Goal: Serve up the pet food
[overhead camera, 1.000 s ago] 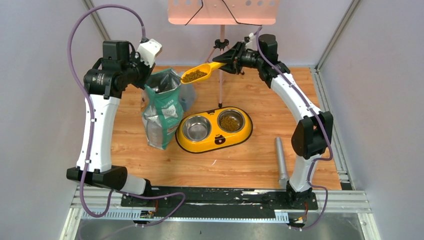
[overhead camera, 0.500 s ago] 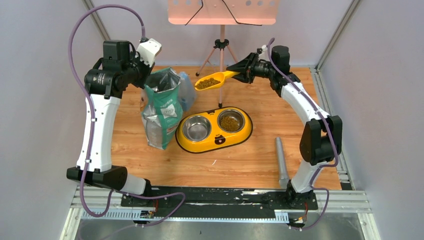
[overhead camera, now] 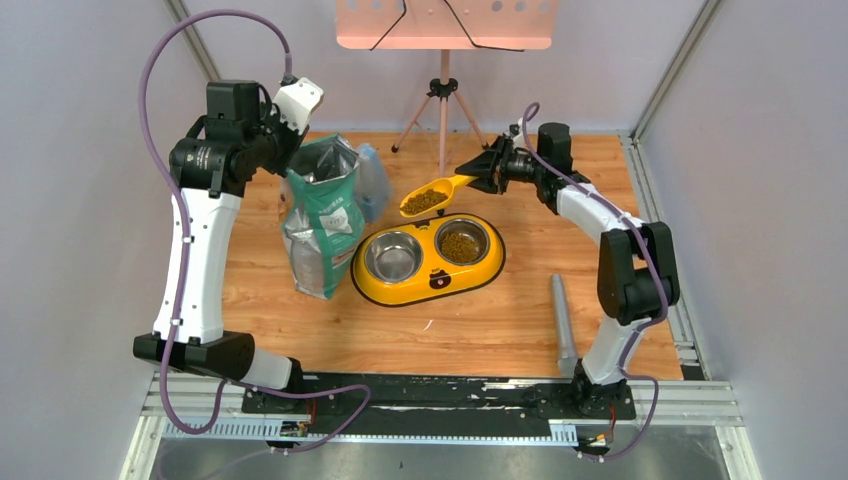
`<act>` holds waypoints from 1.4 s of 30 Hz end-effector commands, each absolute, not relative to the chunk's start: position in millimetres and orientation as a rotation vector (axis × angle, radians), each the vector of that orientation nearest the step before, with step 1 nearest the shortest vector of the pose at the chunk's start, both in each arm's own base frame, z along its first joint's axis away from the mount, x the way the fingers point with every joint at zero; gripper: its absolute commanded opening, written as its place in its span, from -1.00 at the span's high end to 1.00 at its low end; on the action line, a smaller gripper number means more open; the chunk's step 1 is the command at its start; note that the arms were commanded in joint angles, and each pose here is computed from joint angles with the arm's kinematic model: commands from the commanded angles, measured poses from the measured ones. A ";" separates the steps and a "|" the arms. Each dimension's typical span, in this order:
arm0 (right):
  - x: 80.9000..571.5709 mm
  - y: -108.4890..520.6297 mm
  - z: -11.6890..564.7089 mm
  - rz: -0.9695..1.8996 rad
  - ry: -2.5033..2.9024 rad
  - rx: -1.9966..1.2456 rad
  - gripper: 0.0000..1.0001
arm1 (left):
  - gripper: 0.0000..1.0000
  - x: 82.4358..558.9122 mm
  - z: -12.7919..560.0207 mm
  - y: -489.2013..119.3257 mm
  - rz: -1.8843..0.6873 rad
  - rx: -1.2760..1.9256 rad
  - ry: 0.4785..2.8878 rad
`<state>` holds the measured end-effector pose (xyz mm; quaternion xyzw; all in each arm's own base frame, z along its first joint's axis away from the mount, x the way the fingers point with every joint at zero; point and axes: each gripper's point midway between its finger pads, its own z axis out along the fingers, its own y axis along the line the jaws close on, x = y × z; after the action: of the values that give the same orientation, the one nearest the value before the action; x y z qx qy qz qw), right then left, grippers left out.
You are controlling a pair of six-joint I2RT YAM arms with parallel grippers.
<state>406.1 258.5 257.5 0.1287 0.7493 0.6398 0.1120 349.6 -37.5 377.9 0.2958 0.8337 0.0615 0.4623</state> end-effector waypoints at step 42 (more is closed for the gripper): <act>378.9 352.2 284.3 0.532 1.740 -0.867 1.00 | 1.00 343.5 461.4 -45.5 0.132 0.611 1.743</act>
<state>357.7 378.0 193.4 -0.3608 0.7854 0.2829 0.4159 343.7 -42.8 380.8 0.2809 0.8331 0.0421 0.4745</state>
